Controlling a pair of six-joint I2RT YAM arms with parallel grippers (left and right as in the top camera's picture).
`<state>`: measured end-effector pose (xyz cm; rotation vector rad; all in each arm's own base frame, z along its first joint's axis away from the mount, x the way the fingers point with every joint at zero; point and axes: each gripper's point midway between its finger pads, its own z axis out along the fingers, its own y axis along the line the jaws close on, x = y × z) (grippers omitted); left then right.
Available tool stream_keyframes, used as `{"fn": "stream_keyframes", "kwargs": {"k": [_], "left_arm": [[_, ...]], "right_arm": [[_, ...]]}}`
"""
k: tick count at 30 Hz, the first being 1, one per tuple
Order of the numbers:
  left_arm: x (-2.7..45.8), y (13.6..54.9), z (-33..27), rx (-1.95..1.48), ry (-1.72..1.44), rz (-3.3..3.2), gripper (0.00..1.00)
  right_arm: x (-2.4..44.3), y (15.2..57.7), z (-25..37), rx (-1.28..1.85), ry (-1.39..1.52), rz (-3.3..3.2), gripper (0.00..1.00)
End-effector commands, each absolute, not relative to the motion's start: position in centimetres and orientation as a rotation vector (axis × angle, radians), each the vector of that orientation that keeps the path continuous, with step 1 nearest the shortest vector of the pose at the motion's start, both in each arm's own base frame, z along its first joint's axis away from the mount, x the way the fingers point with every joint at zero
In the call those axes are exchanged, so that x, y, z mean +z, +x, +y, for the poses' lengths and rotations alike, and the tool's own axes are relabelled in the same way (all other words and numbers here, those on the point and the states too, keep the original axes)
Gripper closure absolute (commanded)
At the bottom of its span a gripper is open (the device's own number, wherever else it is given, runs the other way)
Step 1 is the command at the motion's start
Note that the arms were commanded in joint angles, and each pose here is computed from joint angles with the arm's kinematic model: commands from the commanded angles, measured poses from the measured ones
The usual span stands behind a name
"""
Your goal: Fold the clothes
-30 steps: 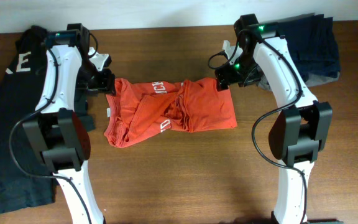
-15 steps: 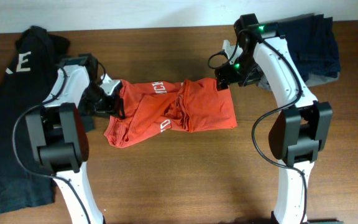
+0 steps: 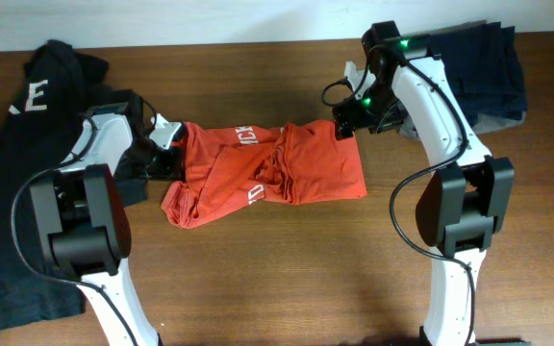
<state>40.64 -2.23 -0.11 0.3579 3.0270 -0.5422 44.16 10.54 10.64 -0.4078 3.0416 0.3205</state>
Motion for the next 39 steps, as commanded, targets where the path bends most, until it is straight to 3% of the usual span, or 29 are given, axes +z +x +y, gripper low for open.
{"fn": "stream_keyframes", "kwargs": {"k": [1, 12, 27, 35, 36, 39], "left_arm": [[-2.5, 38.9, -2.7, -0.617, 0.341, 3.088, 0.99], [1.6, 40.3, 0.3, -0.589, 0.192, 2.988, 0.99], [9.2, 41.4, 4.2, -0.402, 0.106, 2.83, 0.99], [11.4, 42.2, 3.5, -0.356, 0.143, 2.798, 0.99], [11.7, 42.4, 3.1, -0.355, 0.161, 2.791, 0.99], [13.0, 43.3, 1.0, -0.351, 0.24, 2.755, 0.99]], "right_arm": [[12.2, 44.7, 10.2, 0.304, -0.387, 3.0, 0.17], [12.6, 44.6, 9.7, 0.304, -0.361, 3.006, 0.24], [14.2, 43.9, 3.0, 0.385, -0.072, 3.055, 0.22], [14.1, 43.6, 3.3, 0.401, -0.075, 3.069, 0.21], [14.1, 43.6, 3.7, 0.402, -0.087, 3.069, 0.24], [14.0, 43.6, 5.7, 0.444, -0.144, 3.061, 0.93]]}}
